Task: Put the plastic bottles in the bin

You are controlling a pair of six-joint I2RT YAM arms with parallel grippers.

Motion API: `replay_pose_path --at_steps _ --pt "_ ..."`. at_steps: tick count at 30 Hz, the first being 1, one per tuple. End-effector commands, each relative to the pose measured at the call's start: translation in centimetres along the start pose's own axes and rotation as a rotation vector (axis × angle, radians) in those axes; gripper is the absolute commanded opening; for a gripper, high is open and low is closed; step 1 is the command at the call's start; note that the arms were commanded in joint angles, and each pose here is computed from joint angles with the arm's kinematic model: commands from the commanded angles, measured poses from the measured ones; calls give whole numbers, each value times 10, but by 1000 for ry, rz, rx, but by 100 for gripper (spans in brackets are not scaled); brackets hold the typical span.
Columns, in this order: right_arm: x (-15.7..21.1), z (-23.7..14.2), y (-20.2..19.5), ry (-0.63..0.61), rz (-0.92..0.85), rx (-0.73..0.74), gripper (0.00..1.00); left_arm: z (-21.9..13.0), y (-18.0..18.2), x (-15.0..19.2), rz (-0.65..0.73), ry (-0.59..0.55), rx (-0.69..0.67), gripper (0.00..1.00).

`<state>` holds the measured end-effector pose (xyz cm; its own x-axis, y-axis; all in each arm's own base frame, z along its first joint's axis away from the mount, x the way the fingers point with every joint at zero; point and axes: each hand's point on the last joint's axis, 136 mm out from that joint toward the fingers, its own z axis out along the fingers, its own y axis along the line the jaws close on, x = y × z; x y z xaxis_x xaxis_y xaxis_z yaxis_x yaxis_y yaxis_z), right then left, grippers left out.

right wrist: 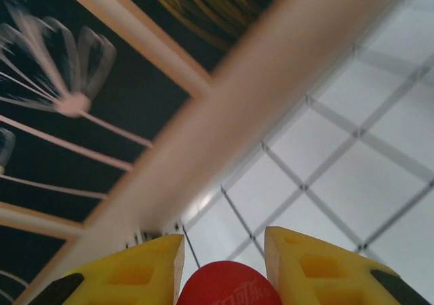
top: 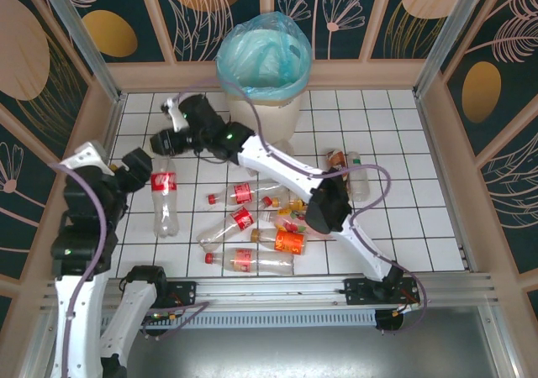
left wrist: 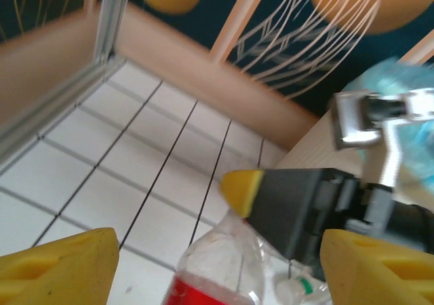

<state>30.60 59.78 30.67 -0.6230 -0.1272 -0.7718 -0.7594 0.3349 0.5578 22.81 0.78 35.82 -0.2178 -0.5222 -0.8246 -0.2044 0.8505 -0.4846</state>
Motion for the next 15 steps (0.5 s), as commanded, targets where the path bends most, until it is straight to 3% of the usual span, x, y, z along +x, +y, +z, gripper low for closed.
replay_pose_path --at_steps 1,5,11,15 --pt "-106 -78 48 -313 -286 67 0 -25 -13 -31 32 -48 13 76" --pt "-172 -148 74 -563 -514 210 0 -43 -59 -61 11 -52 181 73" --pt "-229 -221 82 -814 -760 436 0 -30 -142 -66 -68 90 573 63" --pt "-263 -264 67 -937 -808 569 0 -6 -155 -76 -98 88 610 61"
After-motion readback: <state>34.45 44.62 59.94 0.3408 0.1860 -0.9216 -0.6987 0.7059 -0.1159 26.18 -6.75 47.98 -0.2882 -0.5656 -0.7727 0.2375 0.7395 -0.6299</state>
